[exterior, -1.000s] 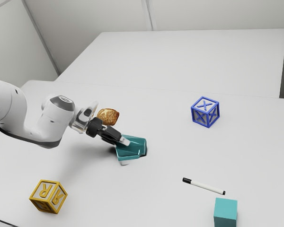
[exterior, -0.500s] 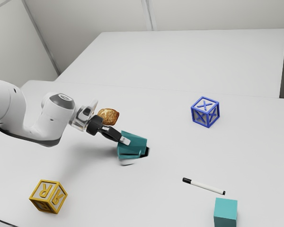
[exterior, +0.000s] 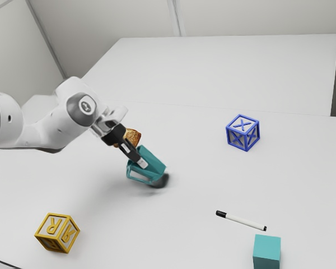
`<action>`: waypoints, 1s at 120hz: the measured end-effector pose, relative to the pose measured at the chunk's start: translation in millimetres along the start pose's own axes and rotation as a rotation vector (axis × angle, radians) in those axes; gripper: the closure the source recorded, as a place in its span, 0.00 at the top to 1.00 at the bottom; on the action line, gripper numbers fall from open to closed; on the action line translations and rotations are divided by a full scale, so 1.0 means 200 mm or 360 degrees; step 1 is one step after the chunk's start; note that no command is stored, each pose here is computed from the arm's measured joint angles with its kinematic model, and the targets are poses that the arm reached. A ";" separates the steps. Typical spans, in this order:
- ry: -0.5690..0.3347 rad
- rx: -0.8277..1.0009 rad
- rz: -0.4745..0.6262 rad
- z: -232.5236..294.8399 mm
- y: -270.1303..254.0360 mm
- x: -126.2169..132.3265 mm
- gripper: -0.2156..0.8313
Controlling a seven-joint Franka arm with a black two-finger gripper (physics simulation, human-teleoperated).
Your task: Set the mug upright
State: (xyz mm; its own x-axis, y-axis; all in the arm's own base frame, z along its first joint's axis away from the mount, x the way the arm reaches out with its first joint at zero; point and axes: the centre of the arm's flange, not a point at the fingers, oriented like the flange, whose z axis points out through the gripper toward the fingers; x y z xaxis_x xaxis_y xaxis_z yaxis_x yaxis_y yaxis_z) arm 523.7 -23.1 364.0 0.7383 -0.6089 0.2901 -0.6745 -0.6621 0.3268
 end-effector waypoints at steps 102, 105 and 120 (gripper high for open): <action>-0.0466 0.0586 -0.0313 0.07 -0.01 0.07 0.06; -0.0467 0.0586 -0.0326 0.08 -0.01 0.07 0.07; -0.0465 0.0590 -0.0377 0.09 0.01 0.08 0.17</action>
State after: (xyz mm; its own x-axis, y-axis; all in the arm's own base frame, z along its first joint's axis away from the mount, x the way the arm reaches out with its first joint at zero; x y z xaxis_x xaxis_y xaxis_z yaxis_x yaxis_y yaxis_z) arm 533.9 -40.9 352.8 0.8739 -0.4850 -0.0330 -0.4854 -0.8743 -0.0024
